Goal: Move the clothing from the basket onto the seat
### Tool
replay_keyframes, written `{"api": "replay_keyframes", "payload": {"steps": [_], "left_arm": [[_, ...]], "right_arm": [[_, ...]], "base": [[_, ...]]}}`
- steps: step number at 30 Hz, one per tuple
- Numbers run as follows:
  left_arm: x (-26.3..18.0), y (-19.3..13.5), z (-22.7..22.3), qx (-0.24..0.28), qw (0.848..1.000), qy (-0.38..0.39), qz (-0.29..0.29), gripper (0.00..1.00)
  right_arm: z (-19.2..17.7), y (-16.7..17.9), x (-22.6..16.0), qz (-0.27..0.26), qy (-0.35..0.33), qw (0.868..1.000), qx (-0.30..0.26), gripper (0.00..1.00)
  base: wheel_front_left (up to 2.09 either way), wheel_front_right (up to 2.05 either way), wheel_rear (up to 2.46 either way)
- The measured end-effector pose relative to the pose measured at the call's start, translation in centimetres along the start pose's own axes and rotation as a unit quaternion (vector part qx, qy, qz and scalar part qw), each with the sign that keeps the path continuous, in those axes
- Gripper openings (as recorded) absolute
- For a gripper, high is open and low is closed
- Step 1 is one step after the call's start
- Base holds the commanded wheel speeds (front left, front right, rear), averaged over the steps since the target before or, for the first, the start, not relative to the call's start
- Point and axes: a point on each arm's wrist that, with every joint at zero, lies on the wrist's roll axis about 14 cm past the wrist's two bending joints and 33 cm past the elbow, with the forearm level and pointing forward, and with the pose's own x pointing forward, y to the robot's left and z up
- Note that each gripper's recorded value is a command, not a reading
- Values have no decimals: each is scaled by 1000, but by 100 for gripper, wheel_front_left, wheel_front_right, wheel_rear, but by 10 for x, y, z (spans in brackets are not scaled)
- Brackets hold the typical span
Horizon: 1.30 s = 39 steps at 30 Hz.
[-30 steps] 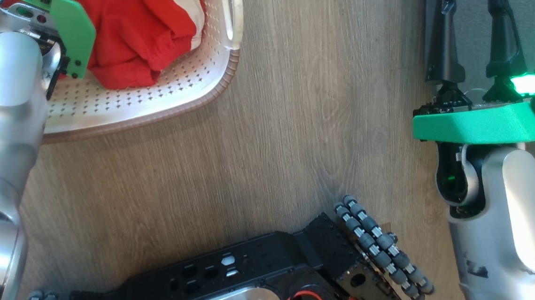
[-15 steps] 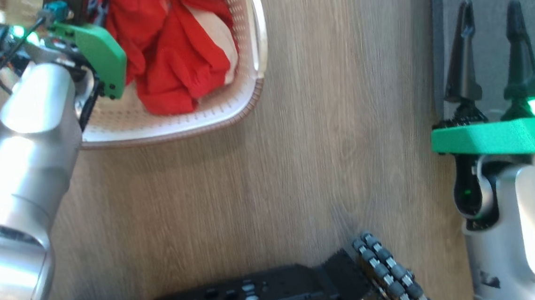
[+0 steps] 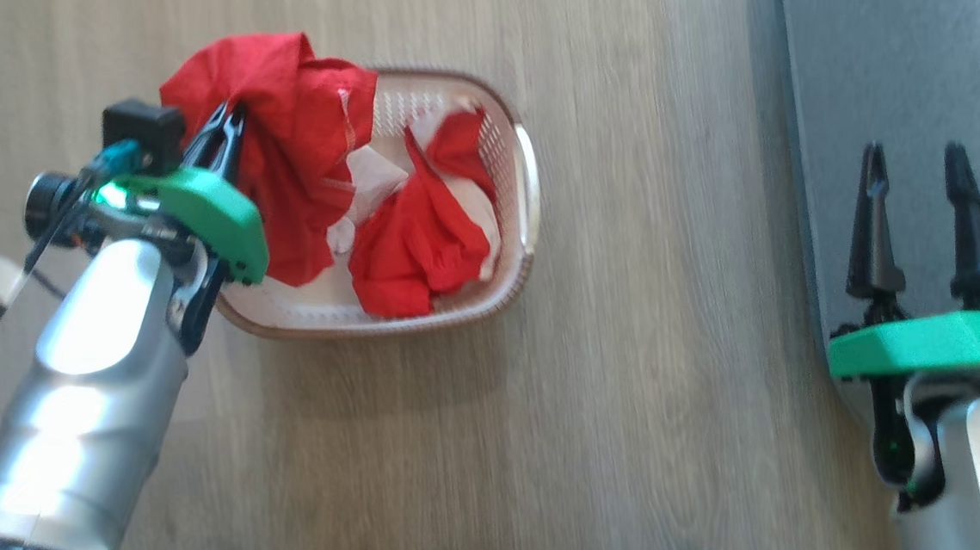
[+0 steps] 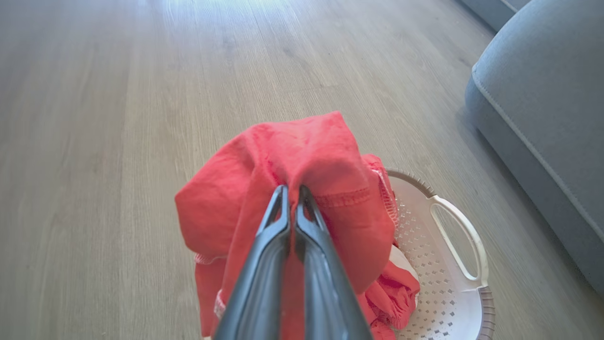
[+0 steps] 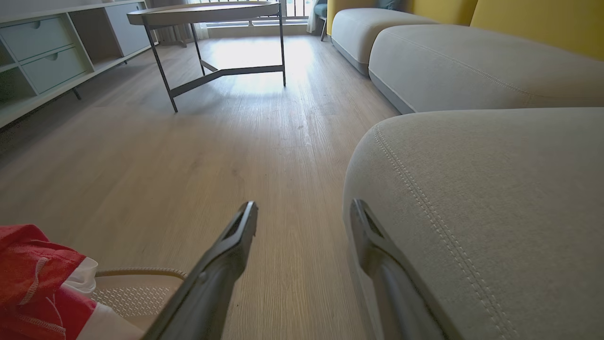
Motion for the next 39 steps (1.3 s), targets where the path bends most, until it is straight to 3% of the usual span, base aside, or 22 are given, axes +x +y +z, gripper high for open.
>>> {"api": "replay_keyframes", "payload": {"steps": [7, 22, 39], "left_arm": [[-57, 25, 43, -3, 996, -68, 51, 0], [-152, 49, 82, -6, 983, -140, 119, 0], [-181, 37, 97, -4, 981, -158, 114, 0]], "right_arm": [[25, 12, -17, 21, -23, 1000, -2, 100], [54, 20, -52, 42, -49, 998, -12, 100], [62, 24, -69, 49, -57, 997, -15, 100]], "base": [[0, 0, 0], [0, 0, 0], [0, 0, 0]]}}
